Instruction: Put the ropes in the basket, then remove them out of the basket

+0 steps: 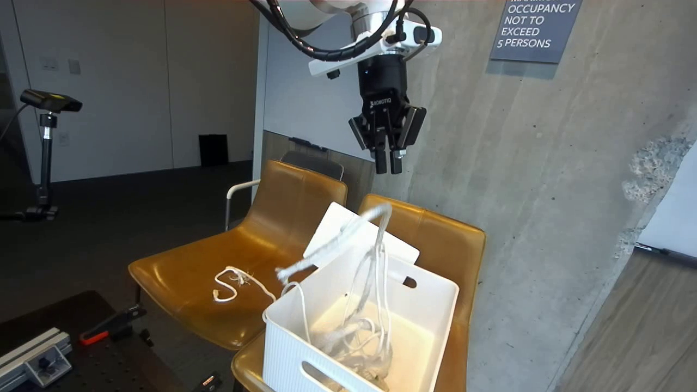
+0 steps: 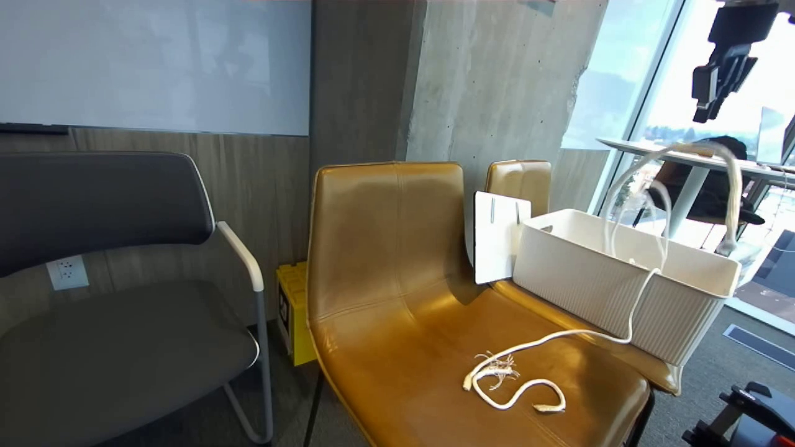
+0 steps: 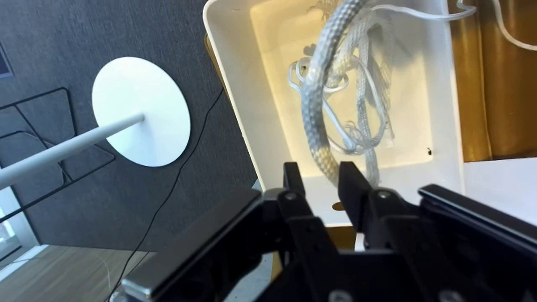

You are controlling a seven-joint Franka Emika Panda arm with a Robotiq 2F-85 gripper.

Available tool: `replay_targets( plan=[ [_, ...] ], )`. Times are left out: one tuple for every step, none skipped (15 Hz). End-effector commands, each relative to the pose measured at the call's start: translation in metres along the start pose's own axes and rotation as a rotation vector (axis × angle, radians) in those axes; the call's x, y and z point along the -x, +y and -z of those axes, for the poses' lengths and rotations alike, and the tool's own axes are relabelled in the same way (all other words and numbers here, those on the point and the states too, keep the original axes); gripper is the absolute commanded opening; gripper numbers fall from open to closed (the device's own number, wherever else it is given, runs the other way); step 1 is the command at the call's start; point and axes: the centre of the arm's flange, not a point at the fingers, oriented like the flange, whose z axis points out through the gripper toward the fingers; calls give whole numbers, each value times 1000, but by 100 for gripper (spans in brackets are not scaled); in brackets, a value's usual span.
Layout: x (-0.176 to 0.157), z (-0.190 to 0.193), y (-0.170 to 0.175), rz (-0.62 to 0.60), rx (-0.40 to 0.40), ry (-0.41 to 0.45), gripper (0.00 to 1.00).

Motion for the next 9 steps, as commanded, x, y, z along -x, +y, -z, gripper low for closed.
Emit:
replay_targets(
  plan=[
    [6, 7, 11, -13, 21, 10, 62],
    [15, 7, 4, -6, 15, 15, 69],
    [23, 7, -6, 5, 13, 18, 77],
    [34, 4, -25, 30, 8, 26, 84],
    [48, 1, -50, 76, 6, 36, 90],
    [59, -3, -73, 129, 2, 48, 98],
    [66, -9, -92, 210, 3, 62, 100],
    [73, -15, -114, 264, 1, 65, 100],
    [84, -17, -138, 322, -1, 73, 100]
  ],
)
